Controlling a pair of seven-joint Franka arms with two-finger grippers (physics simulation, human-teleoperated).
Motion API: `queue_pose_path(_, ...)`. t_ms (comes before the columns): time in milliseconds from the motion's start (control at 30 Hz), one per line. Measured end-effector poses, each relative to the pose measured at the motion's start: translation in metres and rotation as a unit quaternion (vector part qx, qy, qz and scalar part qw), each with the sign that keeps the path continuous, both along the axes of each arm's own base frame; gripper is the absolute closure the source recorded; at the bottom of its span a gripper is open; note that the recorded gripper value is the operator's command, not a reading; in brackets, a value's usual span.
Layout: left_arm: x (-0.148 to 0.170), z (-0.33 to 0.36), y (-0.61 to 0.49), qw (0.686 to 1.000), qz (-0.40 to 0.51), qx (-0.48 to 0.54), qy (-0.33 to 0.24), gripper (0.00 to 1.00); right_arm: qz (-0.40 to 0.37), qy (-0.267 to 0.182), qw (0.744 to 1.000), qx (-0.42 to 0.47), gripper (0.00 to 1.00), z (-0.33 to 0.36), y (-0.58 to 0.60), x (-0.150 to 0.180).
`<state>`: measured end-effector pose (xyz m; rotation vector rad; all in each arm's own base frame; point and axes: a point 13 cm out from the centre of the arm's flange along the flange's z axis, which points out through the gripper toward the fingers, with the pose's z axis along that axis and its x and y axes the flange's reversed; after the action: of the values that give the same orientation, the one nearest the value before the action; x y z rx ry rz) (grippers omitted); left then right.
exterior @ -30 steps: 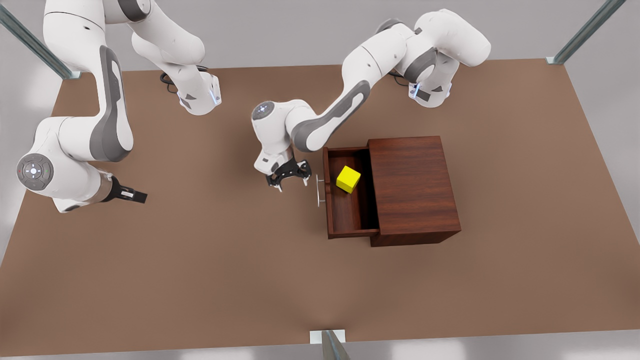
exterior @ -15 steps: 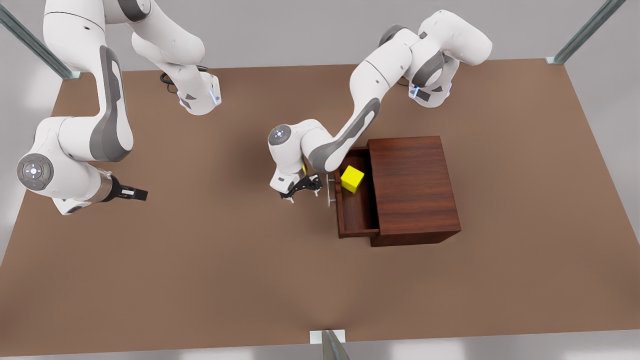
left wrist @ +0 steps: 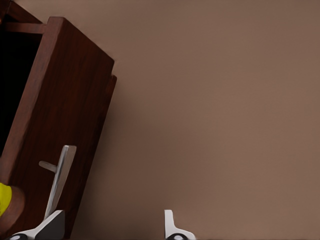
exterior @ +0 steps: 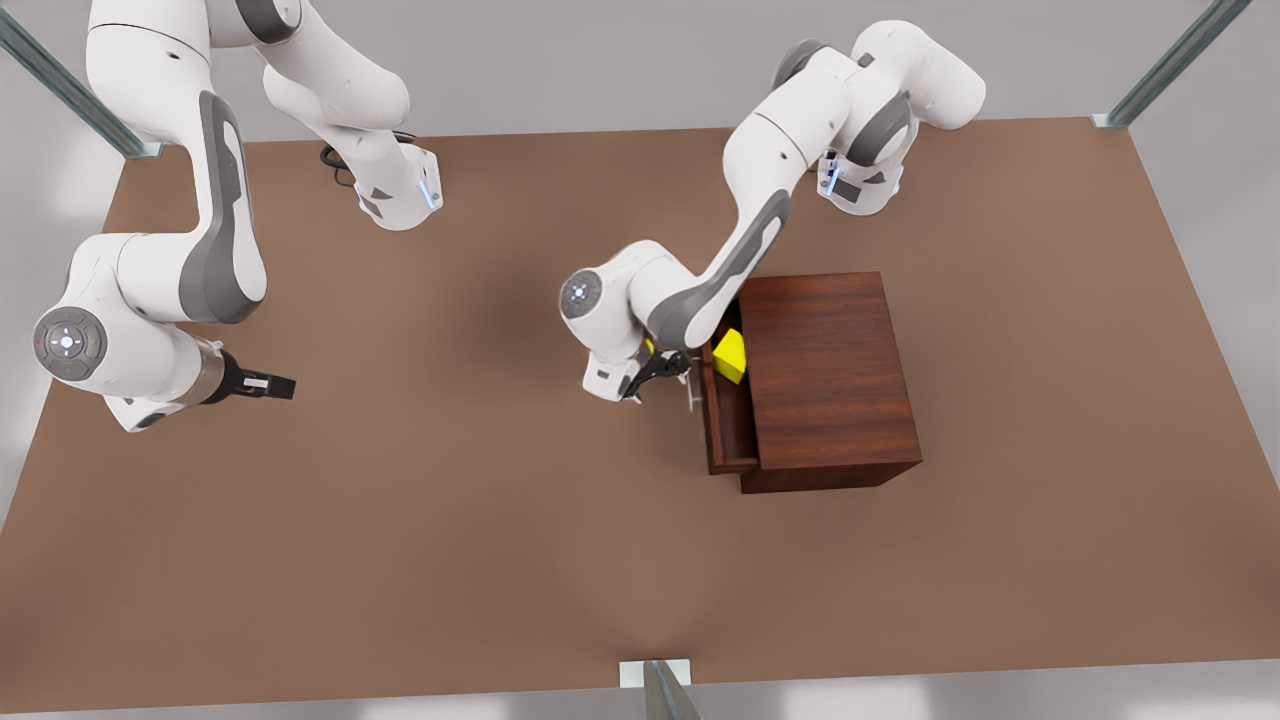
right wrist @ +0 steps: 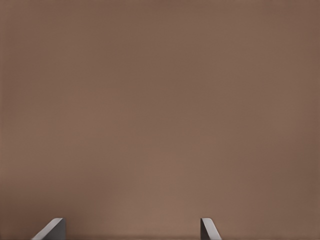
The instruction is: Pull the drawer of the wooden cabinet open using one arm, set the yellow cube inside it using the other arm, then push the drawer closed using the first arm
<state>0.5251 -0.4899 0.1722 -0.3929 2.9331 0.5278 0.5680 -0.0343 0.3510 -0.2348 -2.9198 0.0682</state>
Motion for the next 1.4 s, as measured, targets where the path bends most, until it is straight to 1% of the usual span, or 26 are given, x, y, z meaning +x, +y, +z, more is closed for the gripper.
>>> queue_pose_path(667,0.029,0.008,0.067,0.998,0.034,0.040,0.027,0.00,0.011,-0.001,1.000,0.002,0.00,0.001,0.000,0.001)
queue_pose_path(833,0.028,0.010,0.066,0.998,0.033,0.038,0.031,0.00,0.012,-0.001,1.000,0.002,0.00,0.001,0.000,0.001)
queue_pose_path(967,0.022,0.010,0.044,0.999,0.034,0.005,0.031,0.00,0.013,-0.001,1.000,0.002,0.00,0.001,0.000,0.001)
queue_pose_path(1067,0.020,-0.003,0.032,0.999,0.035,-0.012,0.031,0.00,0.013,-0.001,1.000,0.002,0.00,0.001,0.000,0.001)
queue_pose_path(1167,0.018,-0.017,0.034,0.999,0.038,-0.012,0.030,0.00,0.014,-0.001,1.000,0.002,0.00,0.001,0.000,0.001)
queue_pose_path(1400,0.027,-0.019,0.051,0.999,0.049,-0.001,0.020,0.00,0.015,-0.001,1.000,0.002,0.00,0.002,0.000,0.001)
